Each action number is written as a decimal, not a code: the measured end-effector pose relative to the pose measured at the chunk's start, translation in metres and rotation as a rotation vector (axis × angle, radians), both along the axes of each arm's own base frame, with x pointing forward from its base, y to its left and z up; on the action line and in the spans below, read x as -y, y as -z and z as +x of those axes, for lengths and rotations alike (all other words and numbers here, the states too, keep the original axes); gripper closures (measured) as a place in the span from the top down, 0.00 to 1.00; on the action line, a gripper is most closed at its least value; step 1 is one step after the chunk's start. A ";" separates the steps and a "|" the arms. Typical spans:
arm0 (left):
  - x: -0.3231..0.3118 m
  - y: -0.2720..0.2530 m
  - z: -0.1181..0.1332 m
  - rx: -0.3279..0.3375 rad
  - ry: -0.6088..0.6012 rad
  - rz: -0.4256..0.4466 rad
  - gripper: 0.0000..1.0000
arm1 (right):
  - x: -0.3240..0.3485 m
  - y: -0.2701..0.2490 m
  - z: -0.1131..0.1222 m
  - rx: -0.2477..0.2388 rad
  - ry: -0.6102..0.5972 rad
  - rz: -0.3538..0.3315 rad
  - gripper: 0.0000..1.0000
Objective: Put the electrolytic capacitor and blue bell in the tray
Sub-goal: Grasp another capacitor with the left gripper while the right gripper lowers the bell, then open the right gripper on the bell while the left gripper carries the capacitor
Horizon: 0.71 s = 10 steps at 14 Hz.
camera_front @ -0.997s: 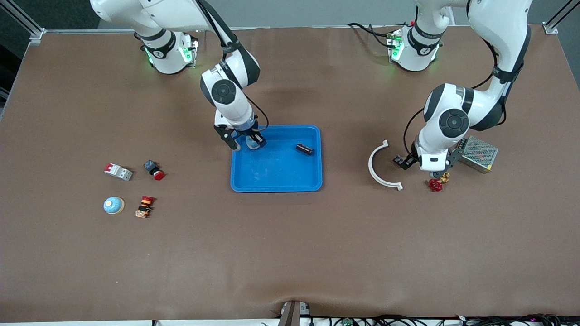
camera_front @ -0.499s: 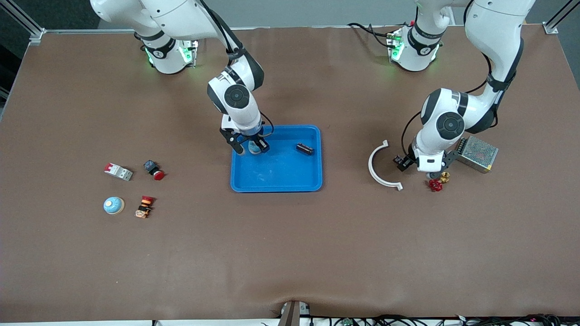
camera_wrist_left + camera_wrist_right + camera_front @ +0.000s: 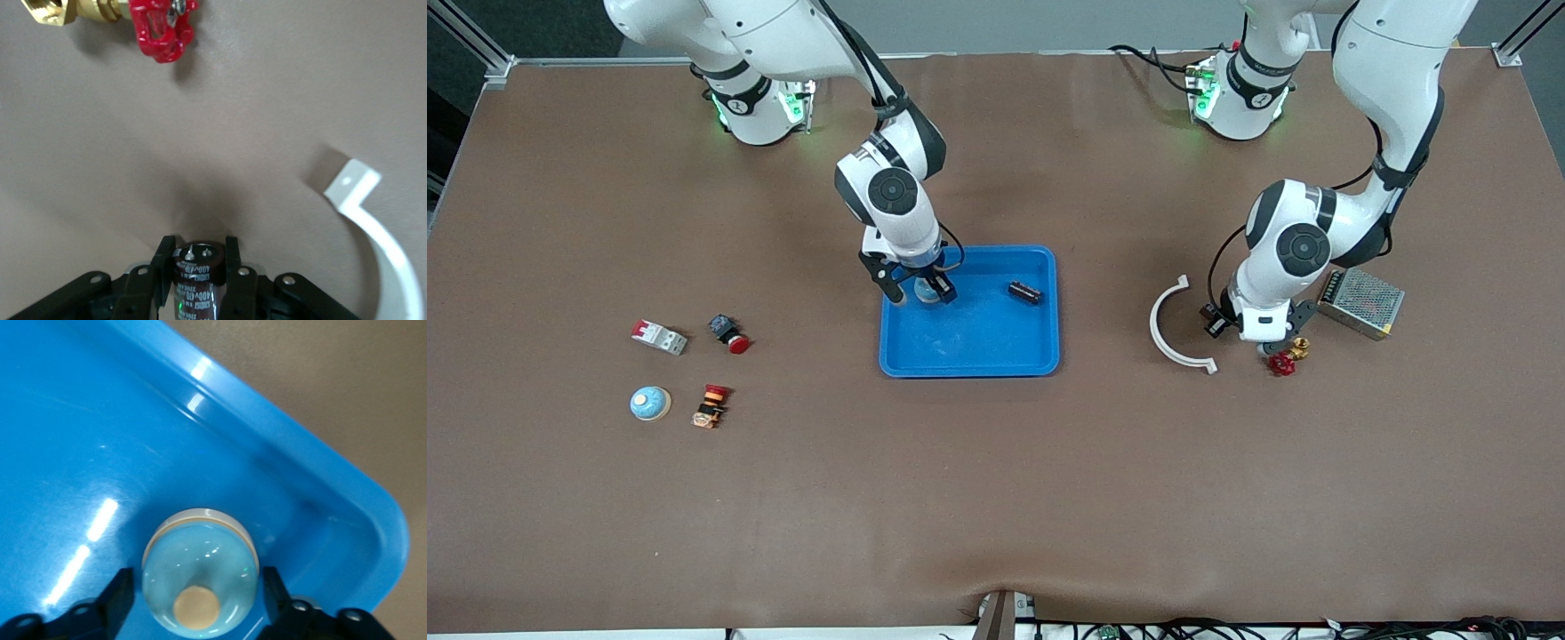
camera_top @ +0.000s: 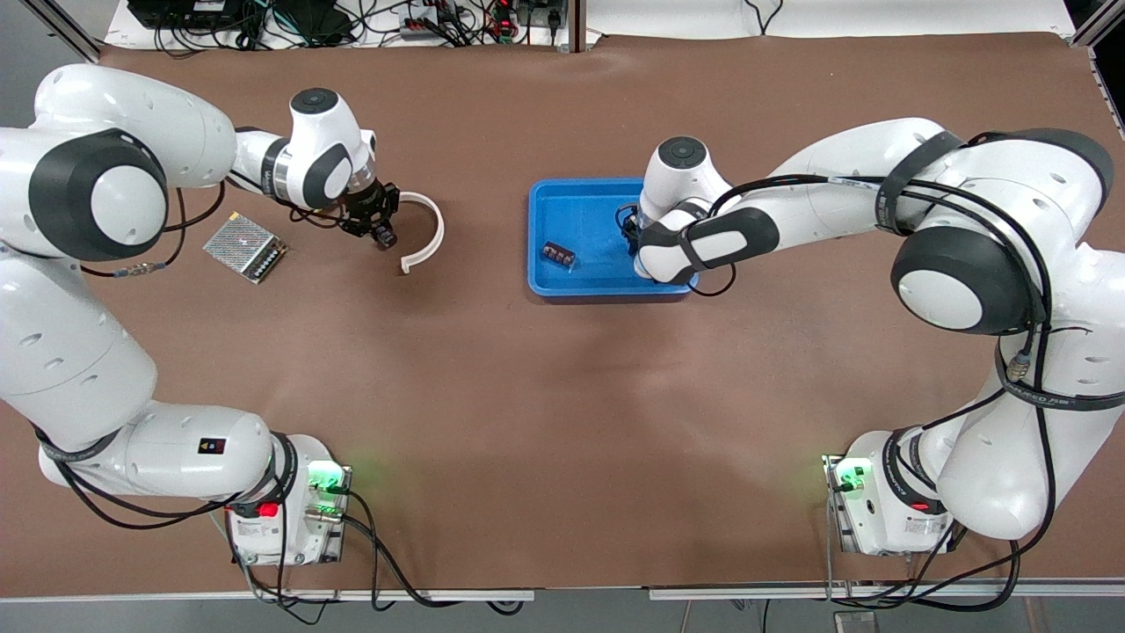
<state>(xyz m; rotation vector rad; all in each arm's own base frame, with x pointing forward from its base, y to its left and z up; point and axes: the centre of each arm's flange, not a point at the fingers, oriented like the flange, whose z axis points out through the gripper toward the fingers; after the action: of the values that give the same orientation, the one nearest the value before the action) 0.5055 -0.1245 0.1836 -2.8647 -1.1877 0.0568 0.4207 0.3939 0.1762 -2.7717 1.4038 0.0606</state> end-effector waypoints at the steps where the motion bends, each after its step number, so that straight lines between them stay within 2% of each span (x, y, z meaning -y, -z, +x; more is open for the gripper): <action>1: 0.009 -0.004 0.002 0.011 -0.012 -0.007 0.34 | -0.003 -0.002 0.004 -0.006 0.003 -0.004 0.99; 3: 0.034 -0.018 0.009 0.035 -0.048 -0.026 0.34 | -0.009 -0.014 0.015 -0.057 0.003 -0.043 1.00; 6: 0.077 -0.057 0.031 0.026 -0.126 -0.027 0.34 | -0.013 -0.046 0.037 -0.156 -0.031 -0.110 1.00; 8: 0.107 -0.088 0.043 0.033 -0.158 -0.037 0.34 | -0.002 -0.063 0.051 -0.242 -0.126 -0.150 1.00; 10: 0.135 -0.104 0.044 0.044 -0.189 -0.064 0.34 | 0.025 -0.076 0.070 -0.310 -0.305 -0.182 1.00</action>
<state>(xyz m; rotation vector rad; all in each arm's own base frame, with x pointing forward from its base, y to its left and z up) 0.5498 -0.2594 0.2879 -2.8112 -1.4880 0.0381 0.4906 0.3686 0.2526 -3.2187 1.0651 0.4060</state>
